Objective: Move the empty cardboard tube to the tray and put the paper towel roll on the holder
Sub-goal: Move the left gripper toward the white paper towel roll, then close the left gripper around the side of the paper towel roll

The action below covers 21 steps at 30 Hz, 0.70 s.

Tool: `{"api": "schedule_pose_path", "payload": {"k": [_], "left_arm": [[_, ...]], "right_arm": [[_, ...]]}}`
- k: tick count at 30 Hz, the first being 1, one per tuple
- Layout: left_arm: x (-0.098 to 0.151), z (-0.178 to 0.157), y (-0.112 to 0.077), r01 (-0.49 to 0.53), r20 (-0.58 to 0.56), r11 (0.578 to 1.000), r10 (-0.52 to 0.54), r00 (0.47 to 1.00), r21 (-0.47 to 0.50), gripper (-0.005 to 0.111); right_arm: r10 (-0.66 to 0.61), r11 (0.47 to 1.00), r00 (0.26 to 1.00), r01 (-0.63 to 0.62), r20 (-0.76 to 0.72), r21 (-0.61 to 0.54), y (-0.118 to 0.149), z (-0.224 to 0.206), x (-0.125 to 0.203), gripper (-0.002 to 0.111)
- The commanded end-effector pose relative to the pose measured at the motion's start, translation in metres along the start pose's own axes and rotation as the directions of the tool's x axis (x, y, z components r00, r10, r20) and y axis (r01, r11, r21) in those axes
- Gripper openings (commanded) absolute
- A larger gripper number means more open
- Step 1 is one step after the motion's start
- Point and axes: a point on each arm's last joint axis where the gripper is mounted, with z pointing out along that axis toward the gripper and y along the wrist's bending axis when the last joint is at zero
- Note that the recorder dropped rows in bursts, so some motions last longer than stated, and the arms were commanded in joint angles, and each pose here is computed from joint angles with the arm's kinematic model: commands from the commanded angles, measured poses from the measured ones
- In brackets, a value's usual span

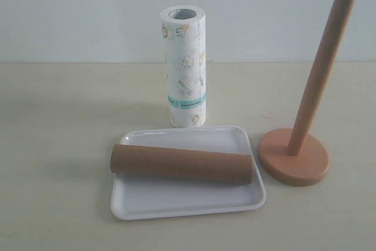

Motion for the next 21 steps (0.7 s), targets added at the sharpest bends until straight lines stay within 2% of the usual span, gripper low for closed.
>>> {"api": "schedule_pose_path", "payload": {"k": [1,2,4,5,6,7,9,10,13,15,16,18,20,21], "left_arm": [[0.039,0.027,-0.017,-0.037,-0.124,0.954,0.077,0.989,0.299,0.004],[0.047,0.032,-0.017,-0.016,-0.145,0.948,0.065,0.987,0.317,0.005],[0.061,0.042,-0.018,0.042,-0.166,0.93,0.021,0.986,0.366,0.02],[0.067,0.048,-0.019,0.072,-0.173,0.918,-0.003,0.985,0.391,0.039],[0.068,0.052,-0.019,0.089,-0.166,0.912,-0.023,0.986,0.4,0.052],[0.072,0.057,-0.017,0.13,-0.164,0.911,-0.071,0.984,0.391,0.076],[0.071,0.065,-0.014,0.189,-0.123,0.904,-0.153,0.981,0.384,0.106],[0.07,0.065,-0.015,0.199,-0.111,0.898,-0.168,0.979,0.394,0.11],[0.067,0.066,-0.017,0.201,-0.074,0.878,-0.187,0.98,0.435,0.11],[0.067,0.066,-0.019,0.161,-0.036,0.873,-0.163,0.986,0.46,0.11],[0.068,0.065,-0.019,0.12,-0.019,0.875,-0.125,0.992,0.469,0.11],[0.073,0.066,-0.021,-0.033,0.03,0.871,0.021,0.999,0.491,0.11],[0.08,0.068,-0.025,-0.113,0.054,0.856,0.1,0.994,0.504,0.11],[0.083,0.07,-0.026,-0.123,0.053,0.852,0.111,0.992,0.508,0.11]], "right_arm": [[-0.036,0.999,0.999,0.036,0.024,0.015,0.0,0.002,0.001,0.0],[-0.036,0.999,0.999,0.036,0.021,0.016,0.0,0.002,0.001,0.0],[-0.017,1.0,1.0,0.016,0.016,0.019,0.0,0.002,0.001,0.0],[0.002,1.0,1.0,-0.002,0.012,0.019,0.0,0.002,0.002,0.0],[0.015,1.0,1.0,-0.015,0.005,0.022,-0.001,0.002,0.002,0.0],[0.023,0.999,1.0,-0.023,-0.006,0.029,-0.001,0.002,0.003,0.0],[0.034,0.999,0.999,-0.033,-0.028,0.041,-0.002,0.002,0.005,0.0],[0.037,0.998,0.999,-0.036,-0.032,0.044,-0.002,0.001,0.006,0.0],[0.038,0.998,0.998,-0.036,-0.047,0.052,-0.003,0.001,0.007,0.0],[0.044,0.997,0.997,-0.04,-0.059,0.06,-0.004,0.001,0.008,0.0],[0.047,0.997,0.997,-0.043,-0.064,0.063,-0.004,0.001,0.009,0.0],[0.047,0.997,0.997,-0.043,-0.066,0.064,-0.004,0.001,0.009,0.0],[0.05,0.997,0.997,-0.045,-0.066,0.064,-0.004,0.001,0.009,0.0],[0.055,0.997,0.996,-0.051,-0.065,0.064,-0.004,0.001,0.009,0.0]]}}
